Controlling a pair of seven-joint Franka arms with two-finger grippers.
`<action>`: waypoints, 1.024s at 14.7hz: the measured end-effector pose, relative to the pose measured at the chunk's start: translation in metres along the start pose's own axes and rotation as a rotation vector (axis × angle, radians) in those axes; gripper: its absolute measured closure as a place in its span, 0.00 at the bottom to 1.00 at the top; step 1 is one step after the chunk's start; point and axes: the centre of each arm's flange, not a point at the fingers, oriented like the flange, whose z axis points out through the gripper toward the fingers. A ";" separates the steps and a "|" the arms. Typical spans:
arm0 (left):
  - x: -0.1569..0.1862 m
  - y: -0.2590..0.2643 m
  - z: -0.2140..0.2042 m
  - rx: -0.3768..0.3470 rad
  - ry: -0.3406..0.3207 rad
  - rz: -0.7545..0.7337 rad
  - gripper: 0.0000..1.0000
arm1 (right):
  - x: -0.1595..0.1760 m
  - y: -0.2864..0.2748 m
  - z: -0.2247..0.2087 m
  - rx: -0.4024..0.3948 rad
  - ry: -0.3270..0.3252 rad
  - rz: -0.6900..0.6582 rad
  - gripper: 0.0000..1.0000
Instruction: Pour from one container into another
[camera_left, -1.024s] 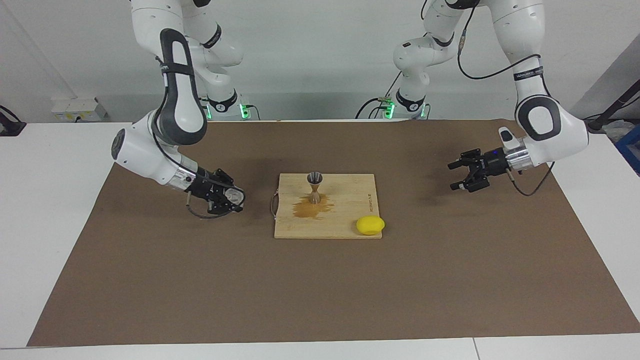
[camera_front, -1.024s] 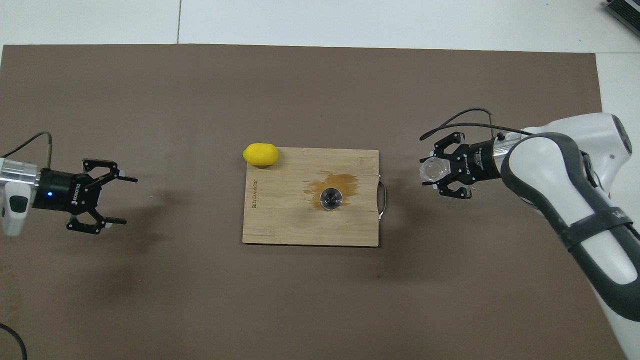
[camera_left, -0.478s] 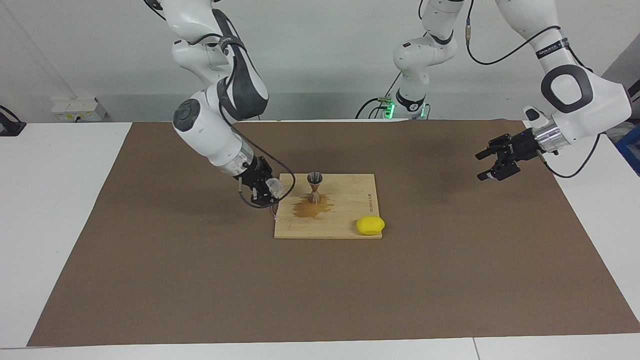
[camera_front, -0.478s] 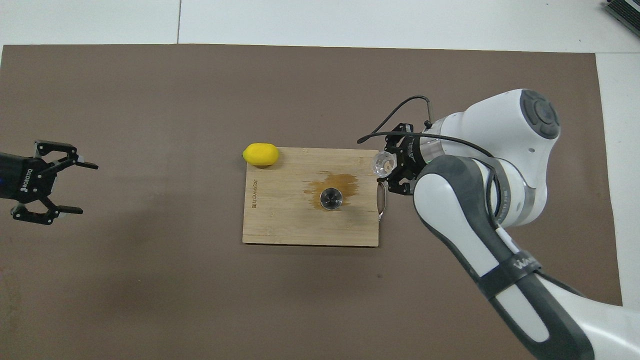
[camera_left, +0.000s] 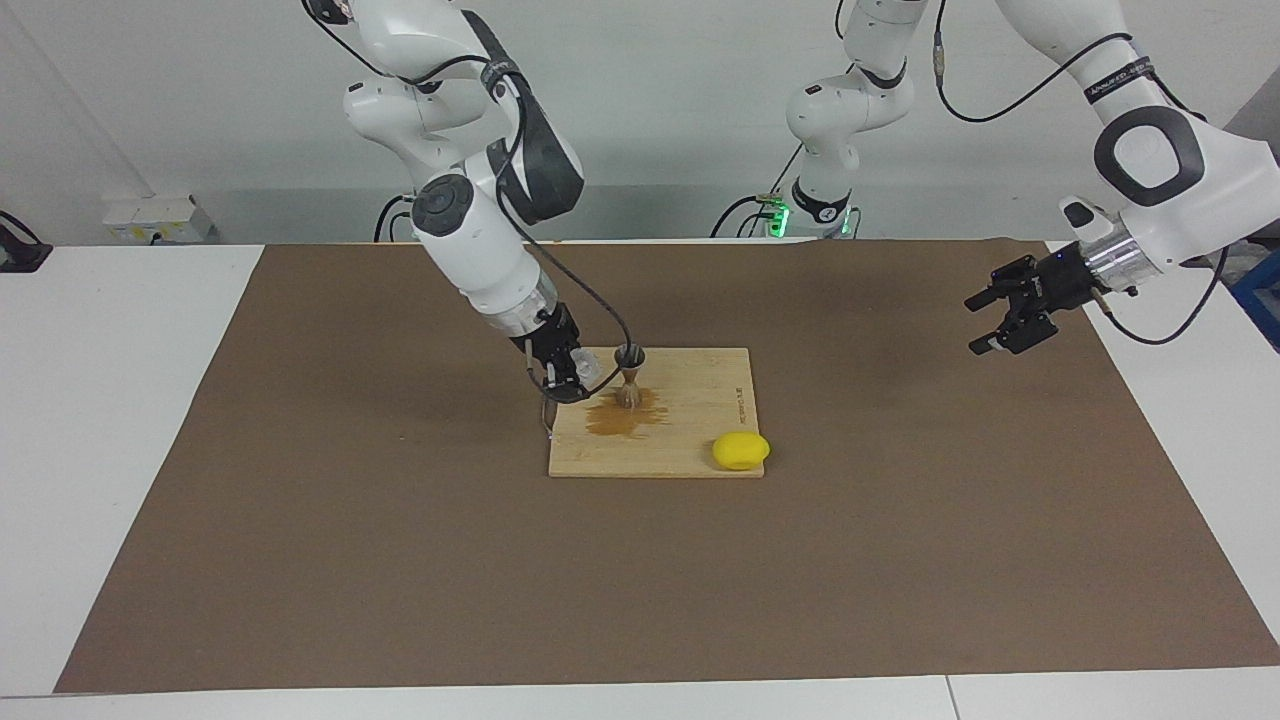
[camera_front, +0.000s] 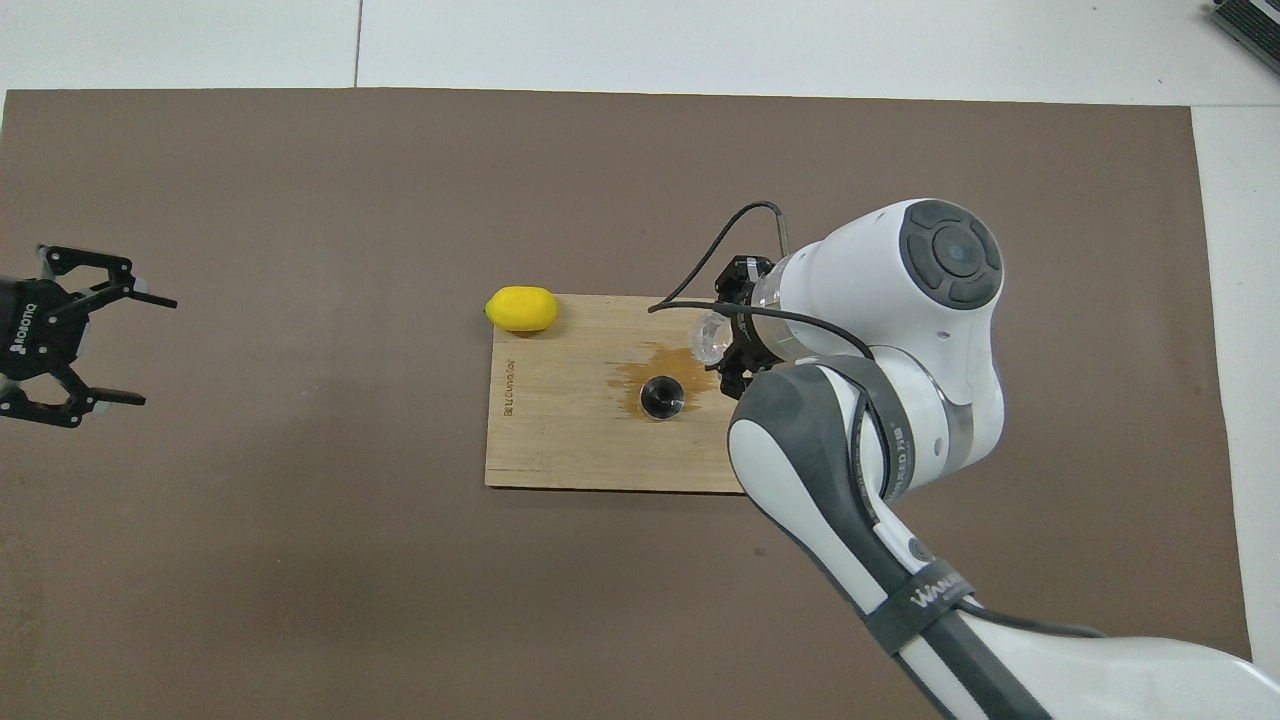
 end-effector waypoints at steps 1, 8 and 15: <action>0.010 -0.006 -0.006 -0.003 -0.026 -0.019 0.00 | -0.004 0.002 0.001 0.002 0.017 -0.010 0.50; 0.071 -0.010 -0.044 0.022 -0.148 -0.230 0.00 | -0.031 0.017 0.010 0.025 0.165 -0.154 0.50; 0.092 -0.010 -0.052 0.045 -0.200 -0.478 0.00 | -0.047 0.028 0.014 0.013 0.235 -0.231 0.50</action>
